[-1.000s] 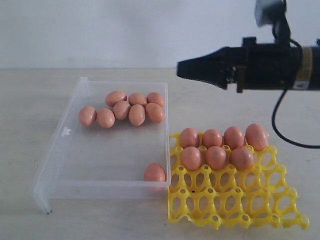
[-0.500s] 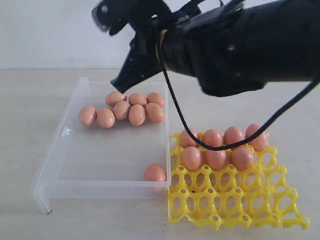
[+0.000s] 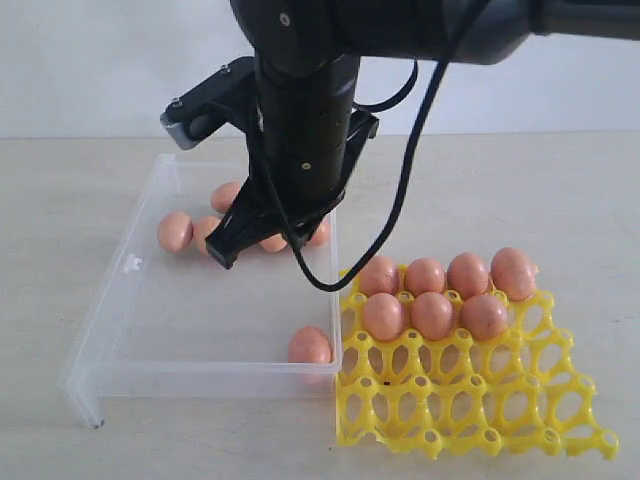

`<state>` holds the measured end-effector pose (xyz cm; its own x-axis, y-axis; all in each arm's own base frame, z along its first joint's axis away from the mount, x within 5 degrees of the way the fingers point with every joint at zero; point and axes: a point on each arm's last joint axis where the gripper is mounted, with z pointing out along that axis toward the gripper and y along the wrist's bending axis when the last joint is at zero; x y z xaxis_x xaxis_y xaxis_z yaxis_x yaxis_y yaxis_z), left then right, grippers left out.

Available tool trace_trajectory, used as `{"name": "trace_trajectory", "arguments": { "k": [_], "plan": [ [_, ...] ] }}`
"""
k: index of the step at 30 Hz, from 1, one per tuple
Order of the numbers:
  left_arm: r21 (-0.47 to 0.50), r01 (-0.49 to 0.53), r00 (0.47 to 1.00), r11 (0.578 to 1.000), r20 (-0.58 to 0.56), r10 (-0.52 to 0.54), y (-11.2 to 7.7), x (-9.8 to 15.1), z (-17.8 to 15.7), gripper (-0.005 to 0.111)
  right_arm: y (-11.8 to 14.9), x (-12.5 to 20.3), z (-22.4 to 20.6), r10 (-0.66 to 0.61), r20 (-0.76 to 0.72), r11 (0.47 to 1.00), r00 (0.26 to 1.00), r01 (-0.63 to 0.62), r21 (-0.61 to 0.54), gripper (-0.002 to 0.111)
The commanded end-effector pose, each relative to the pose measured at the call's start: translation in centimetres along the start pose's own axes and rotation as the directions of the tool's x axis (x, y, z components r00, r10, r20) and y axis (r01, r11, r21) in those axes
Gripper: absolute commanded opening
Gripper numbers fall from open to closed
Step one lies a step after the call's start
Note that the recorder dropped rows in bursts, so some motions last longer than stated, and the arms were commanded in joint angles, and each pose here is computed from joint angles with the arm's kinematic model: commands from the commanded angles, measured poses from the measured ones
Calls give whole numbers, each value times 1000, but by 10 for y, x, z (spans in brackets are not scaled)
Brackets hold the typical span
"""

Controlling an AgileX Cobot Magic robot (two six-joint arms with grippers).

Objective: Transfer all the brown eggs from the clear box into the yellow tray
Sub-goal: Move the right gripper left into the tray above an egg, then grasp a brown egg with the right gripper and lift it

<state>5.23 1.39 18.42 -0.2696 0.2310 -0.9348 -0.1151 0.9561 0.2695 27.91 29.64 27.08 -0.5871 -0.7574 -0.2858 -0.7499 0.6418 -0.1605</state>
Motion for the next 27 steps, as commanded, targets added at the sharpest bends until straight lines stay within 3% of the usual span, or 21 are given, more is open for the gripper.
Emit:
{"name": "trace_trajectory", "arguments": {
  "k": [1,4,6,17,19,23,27],
  "plan": [
    [5,1,1000,1000,0,-1,0,0,0,-4,7,-2,18,26,-50,998,998,-28,-60,32],
    [5,1,1000,1000,0,-1,0,0,0,-4,12,-3,34,46,-81,995,996,-52,-84,51],
    [5,1,1000,1000,0,-1,0,0,0,-4,14,-4,44,82,-88,993,993,-90,-83,54],
    [5,1,1000,1000,-1,-1,0,0,0,-3,23,-4,74,240,-151,960,959,-257,-107,54],
    [5,1,1000,1000,-3,-1,0,0,0,3,24,-1,77,247,-190,957,950,-270,-103,54],
    [5,1,1000,1000,-3,-1,0,0,0,30,26,2,90,279,-235,949,931,-305,-83,54],
    [5,1,1000,1000,-3,-1,0,0,0,33,28,5,108,307,-274,941,911,-334,-57,54]
  ]
}}
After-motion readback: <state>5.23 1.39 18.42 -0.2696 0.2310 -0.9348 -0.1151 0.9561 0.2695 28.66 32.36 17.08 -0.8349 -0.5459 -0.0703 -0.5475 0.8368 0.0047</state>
